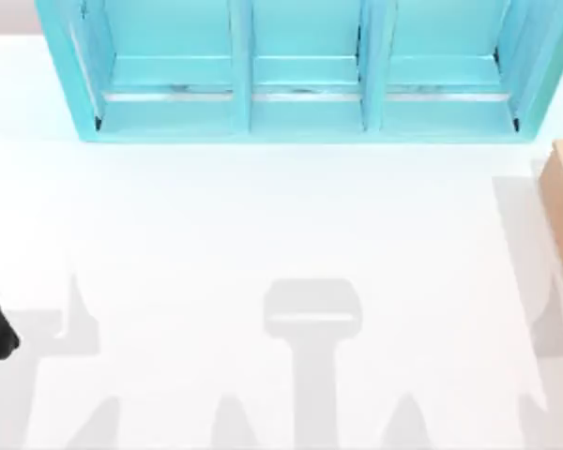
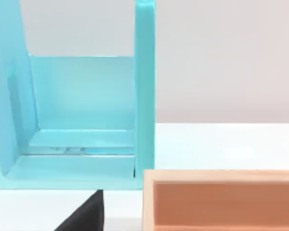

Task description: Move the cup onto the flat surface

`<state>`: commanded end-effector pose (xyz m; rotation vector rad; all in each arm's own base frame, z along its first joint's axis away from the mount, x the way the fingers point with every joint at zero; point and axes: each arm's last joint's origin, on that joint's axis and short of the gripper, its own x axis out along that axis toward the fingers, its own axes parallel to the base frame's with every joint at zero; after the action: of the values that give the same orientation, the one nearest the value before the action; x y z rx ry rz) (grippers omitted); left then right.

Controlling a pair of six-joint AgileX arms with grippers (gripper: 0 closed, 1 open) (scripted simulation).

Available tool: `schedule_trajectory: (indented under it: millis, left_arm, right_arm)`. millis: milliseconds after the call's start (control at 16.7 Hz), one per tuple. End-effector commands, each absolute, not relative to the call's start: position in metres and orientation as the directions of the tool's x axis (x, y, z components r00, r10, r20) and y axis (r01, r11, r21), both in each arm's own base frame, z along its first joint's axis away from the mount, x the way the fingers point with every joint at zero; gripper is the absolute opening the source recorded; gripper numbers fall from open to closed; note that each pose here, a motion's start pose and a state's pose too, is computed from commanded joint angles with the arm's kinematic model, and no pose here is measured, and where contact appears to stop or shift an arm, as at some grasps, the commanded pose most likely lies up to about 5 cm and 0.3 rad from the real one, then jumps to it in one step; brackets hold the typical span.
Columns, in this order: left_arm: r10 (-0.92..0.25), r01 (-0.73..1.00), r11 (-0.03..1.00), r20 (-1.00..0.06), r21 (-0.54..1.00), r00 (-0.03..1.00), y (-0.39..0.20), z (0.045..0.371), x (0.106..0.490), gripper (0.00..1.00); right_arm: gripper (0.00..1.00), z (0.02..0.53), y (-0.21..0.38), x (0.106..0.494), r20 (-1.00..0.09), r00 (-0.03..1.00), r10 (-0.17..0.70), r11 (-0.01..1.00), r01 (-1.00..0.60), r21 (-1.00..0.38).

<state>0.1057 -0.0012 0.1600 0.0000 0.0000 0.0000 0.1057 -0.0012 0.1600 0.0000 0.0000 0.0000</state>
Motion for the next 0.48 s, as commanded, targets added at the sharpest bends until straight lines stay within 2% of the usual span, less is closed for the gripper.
schedule_trajectory:
  millis: [240, 480]
  left_arm:
    - [0.000, 0.000, 1.000, 0.000, 0.000, 1.000, -0.001, 0.160, 0.106, 1.00]
    - [0.000, 0.000, 1.000, 0.000, 0.000, 1.000, -0.001, 0.160, 0.106, 1.00]
  right_arm:
    - [1.00, 0.164, -0.003, 0.106, -0.035, 0.999, -0.015, 1.000, 0.015, -0.013]
    - [1.00, 0.187, -0.011, 0.111, -0.232, 0.969, -0.085, 0.995, 0.069, -0.076]
